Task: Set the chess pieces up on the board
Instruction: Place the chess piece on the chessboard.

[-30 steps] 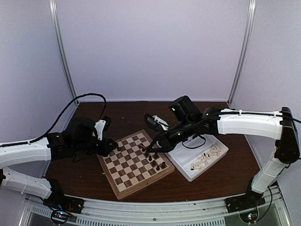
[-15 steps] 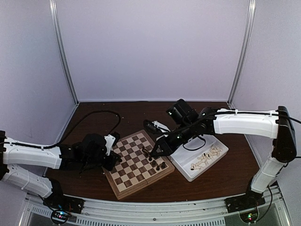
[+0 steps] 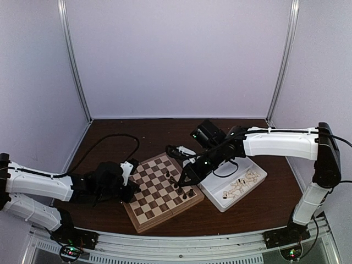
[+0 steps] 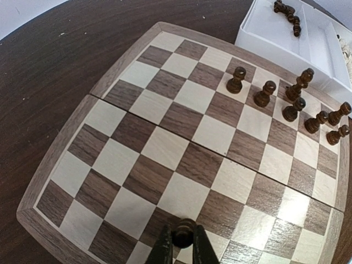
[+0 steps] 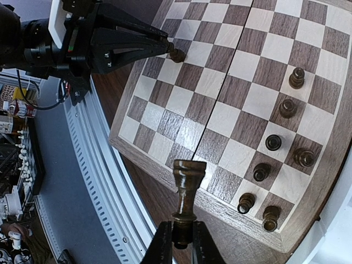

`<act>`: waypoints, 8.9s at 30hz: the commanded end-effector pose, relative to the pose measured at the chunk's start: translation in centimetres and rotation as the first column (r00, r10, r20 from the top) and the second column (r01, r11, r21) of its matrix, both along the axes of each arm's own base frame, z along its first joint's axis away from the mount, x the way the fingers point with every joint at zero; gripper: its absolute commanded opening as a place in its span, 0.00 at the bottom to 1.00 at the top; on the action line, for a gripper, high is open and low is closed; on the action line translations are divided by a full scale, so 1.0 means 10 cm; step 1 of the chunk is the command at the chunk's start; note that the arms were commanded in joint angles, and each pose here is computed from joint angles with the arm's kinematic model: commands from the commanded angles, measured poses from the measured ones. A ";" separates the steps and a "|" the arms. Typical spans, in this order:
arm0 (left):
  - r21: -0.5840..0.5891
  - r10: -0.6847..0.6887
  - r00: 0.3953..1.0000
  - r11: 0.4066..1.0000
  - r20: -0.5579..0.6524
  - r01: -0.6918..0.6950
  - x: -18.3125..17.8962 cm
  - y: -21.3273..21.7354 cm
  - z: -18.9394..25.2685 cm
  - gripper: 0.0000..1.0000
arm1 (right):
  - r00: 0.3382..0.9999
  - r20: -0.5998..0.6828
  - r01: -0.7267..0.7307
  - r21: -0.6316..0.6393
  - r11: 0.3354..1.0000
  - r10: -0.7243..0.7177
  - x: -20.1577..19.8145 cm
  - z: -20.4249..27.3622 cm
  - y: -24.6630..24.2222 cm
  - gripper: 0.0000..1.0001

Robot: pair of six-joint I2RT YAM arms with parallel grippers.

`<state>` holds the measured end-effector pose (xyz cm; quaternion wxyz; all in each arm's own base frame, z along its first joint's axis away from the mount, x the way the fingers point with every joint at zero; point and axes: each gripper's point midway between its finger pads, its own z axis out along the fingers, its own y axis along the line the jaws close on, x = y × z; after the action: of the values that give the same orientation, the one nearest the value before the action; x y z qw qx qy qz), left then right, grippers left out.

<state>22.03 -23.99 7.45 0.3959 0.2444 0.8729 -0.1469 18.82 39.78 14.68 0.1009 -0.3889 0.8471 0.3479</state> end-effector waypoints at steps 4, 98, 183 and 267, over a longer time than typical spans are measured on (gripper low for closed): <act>-0.045 -0.011 1.000 0.999 0.024 0.012 0.03 -0.09 0.03 0.08 | 1.000 0.019 0.000 -0.006 1.000 0.000 0.04 0.04 0.04 0.00; -0.068 -0.546 0.665 0.745 0.509 0.664 -0.55 -0.74 1.50 0.00 | 0.993 -0.073 0.116 0.375 0.920 -0.096 -0.15 0.94 0.80 0.51; -0.309 -0.056 0.956 0.940 0.288 0.148 -0.18 0.02 1.53 0.85 | 0.869 0.378 0.374 -0.080 0.924 -0.319 0.65 0.60 -0.28 0.05; -0.037 0.115 0.968 0.991 -0.225 -0.127 -0.22 0.40 0.86 0.98 | 0.896 0.441 0.262 -0.423 0.867 -0.056 1.44 -0.57 0.22 0.12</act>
<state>19.37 -19.55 15.14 0.3020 0.1602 0.9257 -0.1617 32.46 41.62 8.49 0.1971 -0.3943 0.8971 0.0319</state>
